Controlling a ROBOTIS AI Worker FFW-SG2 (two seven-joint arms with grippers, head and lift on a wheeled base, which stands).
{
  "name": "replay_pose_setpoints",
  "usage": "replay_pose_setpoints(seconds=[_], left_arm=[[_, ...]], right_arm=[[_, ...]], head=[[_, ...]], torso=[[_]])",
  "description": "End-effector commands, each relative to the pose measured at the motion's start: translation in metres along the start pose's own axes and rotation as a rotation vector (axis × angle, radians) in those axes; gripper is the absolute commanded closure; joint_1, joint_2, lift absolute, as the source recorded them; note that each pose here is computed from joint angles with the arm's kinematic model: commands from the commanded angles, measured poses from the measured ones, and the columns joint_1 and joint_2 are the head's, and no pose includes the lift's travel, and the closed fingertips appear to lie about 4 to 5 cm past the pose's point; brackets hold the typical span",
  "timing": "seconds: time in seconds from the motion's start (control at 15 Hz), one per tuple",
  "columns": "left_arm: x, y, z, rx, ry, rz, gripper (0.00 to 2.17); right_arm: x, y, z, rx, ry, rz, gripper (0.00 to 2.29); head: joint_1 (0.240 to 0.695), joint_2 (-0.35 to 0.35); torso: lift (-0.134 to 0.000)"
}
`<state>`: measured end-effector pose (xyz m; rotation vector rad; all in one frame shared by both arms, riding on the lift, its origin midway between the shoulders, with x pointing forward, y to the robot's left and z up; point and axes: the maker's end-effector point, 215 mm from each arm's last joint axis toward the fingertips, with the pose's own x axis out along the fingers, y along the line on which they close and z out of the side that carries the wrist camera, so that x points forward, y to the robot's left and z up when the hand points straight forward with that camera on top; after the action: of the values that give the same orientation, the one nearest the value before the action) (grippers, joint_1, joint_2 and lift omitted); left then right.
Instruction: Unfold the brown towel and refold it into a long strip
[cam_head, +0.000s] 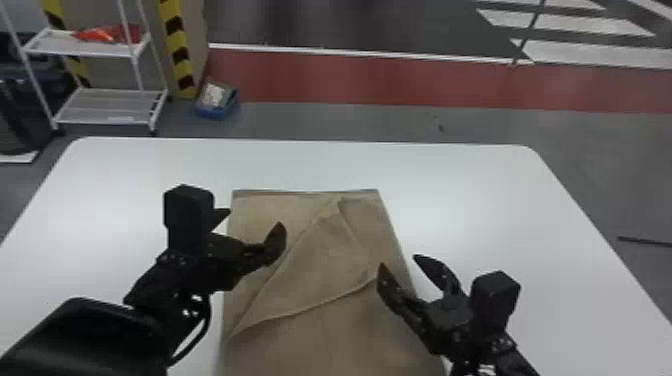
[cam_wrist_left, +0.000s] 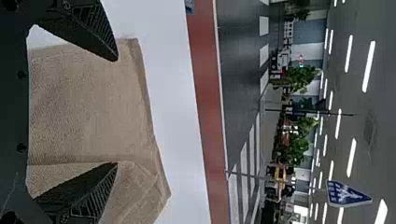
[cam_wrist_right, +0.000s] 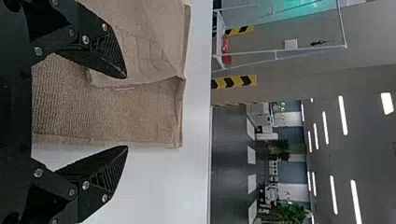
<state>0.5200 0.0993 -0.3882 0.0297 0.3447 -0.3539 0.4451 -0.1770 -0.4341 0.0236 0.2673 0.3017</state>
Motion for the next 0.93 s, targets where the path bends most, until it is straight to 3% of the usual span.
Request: replay_pose_setpoints(seconds=[0.0,0.47,0.87], left_arm=[[0.001,0.001,-0.003,0.005,-0.009,0.002,0.09],[0.003,0.001,-0.009,0.010,-0.006,-0.004,0.09],[0.004,0.002,-0.013,0.011,0.000,-0.003,0.09]], right_arm=[[0.004,0.014,-0.013,-0.004,0.033,0.033,0.41],[0.016,0.029,-0.026,-0.031,0.070,0.059,0.41],[0.024,0.042,-0.031,-0.038,0.097,0.083,0.60]], head=[[0.695,-0.095],[0.695,-0.057],[0.695,-0.038]], torso=[[-0.123],[-0.123],[-0.123]])
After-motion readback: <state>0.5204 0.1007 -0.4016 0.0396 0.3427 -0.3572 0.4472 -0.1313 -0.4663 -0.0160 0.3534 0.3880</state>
